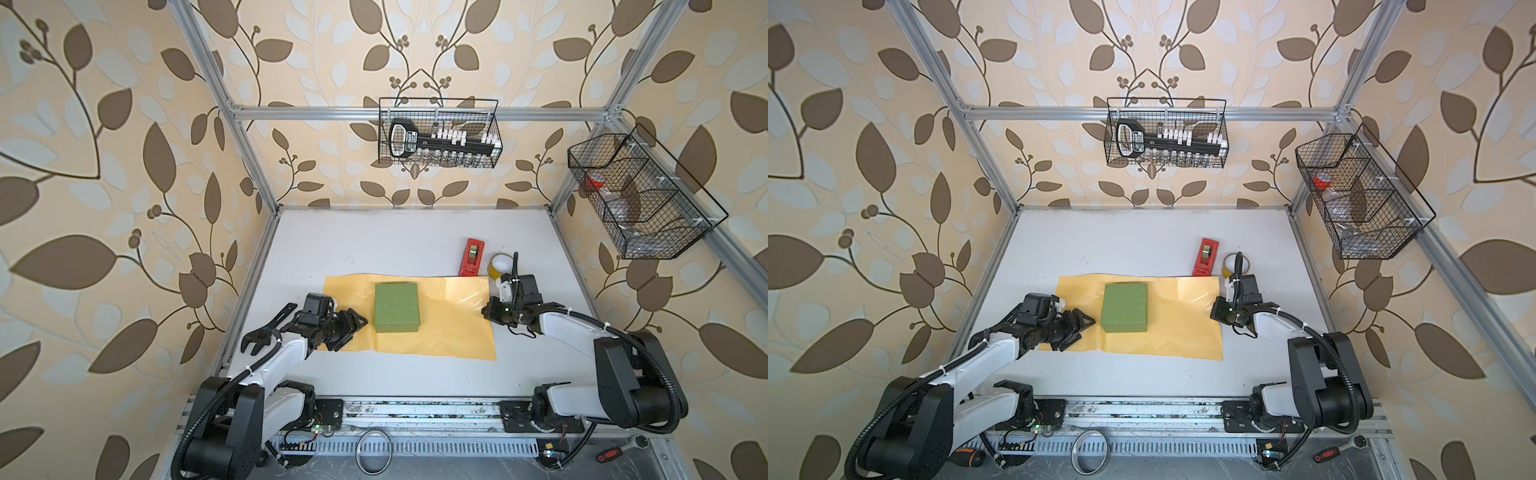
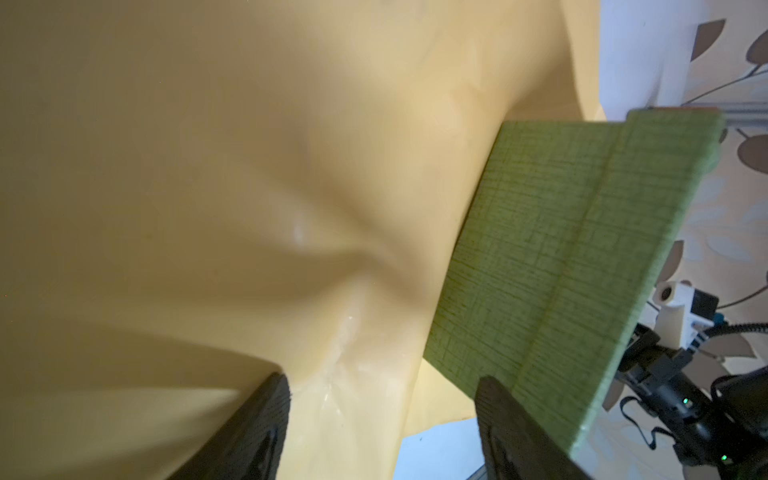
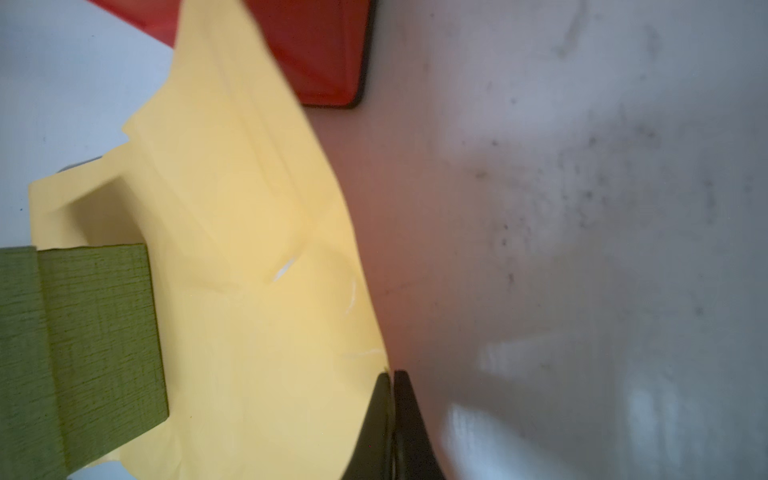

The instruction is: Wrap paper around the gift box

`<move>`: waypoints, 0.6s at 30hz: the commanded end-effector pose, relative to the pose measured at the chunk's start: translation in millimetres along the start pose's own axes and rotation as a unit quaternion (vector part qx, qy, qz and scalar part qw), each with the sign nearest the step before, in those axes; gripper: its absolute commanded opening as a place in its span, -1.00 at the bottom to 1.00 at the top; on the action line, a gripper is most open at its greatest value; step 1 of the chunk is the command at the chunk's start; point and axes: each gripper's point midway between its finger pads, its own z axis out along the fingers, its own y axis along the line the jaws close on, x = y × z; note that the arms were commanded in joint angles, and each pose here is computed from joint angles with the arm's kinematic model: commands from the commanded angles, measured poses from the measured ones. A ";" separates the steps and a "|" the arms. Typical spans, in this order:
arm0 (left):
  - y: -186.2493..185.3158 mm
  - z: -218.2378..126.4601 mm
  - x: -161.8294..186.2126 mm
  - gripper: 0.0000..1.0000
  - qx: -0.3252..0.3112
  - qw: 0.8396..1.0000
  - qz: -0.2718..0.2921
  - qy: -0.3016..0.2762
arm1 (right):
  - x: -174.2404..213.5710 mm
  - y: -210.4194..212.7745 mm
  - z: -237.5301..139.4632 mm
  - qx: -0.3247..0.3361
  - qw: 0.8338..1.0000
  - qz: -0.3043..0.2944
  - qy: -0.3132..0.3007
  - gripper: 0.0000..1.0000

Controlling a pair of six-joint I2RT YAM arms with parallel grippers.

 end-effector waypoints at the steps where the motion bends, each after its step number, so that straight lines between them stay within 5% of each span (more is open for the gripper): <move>1: 23.5 0.1 35.0 0.47 -0.036 0.998 -0.028 0.049 | 5.7 -18.5 -7.8 0.038 0.999 0.006 0.005 -0.95; 10: -6.6 -7.5 49.1 0.48 0.017 0.997 0.004 0.079 | -9.1 -43.0 -8.2 0.075 0.997 0.028 -0.002 -0.85; 18: -85.3 -25.6 13.2 0.58 0.105 0.991 0.073 0.038 | -50.6 -23.3 -51.5 0.084 0.992 -0.012 -0.089 -0.12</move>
